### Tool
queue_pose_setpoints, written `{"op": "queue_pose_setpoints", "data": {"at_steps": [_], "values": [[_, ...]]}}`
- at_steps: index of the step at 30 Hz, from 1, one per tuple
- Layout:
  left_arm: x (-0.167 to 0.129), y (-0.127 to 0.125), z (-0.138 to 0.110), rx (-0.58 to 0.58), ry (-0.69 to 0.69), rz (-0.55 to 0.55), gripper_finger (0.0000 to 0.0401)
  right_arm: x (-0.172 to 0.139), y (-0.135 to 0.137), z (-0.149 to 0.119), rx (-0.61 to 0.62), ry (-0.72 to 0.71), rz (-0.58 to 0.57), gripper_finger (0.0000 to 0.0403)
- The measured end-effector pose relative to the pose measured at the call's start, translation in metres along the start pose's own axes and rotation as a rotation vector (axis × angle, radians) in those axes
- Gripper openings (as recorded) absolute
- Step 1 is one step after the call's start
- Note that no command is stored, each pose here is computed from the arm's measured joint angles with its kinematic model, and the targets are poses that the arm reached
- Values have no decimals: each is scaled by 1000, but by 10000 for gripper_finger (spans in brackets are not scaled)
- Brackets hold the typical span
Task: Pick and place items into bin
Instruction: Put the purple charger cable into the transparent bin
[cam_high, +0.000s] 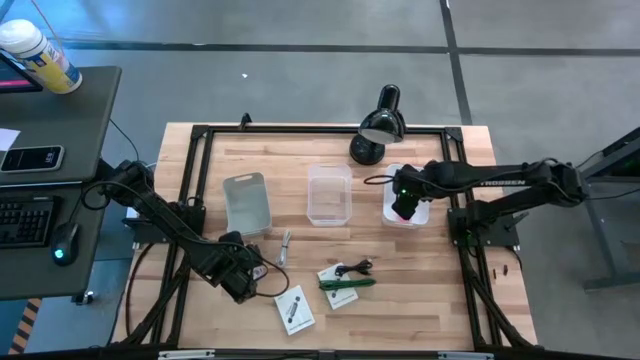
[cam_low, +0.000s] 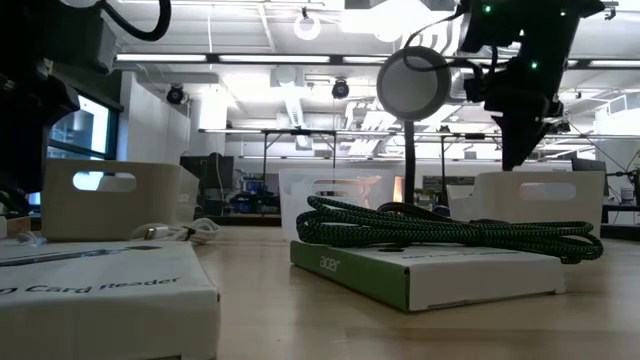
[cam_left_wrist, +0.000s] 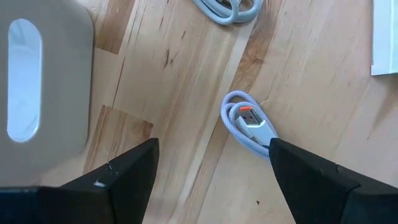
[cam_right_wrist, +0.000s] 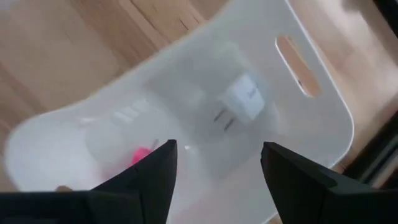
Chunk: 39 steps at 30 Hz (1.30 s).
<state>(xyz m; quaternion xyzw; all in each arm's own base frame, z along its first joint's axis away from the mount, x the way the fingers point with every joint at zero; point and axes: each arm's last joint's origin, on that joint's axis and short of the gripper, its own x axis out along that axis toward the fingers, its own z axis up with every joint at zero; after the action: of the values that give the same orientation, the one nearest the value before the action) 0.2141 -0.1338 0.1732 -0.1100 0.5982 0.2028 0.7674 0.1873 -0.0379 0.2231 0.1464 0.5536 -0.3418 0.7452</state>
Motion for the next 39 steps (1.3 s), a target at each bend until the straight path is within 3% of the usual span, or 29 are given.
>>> {"op": "queue_pose_setpoints", "data": {"at_steps": [11, 19, 30, 34, 39], "values": [[-1, -9, 2, -10, 42, -127, 291, -40, 2, -3, -154, -302, 190, 217], [-3, -23, 9, 94, -21, -296, 291, -64, 15, -10, -319, -441, 421, 209], [-6, -31, 13, 160, -34, -404, 292, -73, 48, -25, -532, -446, 626, 204], [-7, -32, 11, 198, 17, -451, 292, -71, 71, -28, -619, -448, 704, 206], [-8, -34, 6, 271, 35, -471, 292, -54, 107, -33, -680, -398, 721, 204]]}}
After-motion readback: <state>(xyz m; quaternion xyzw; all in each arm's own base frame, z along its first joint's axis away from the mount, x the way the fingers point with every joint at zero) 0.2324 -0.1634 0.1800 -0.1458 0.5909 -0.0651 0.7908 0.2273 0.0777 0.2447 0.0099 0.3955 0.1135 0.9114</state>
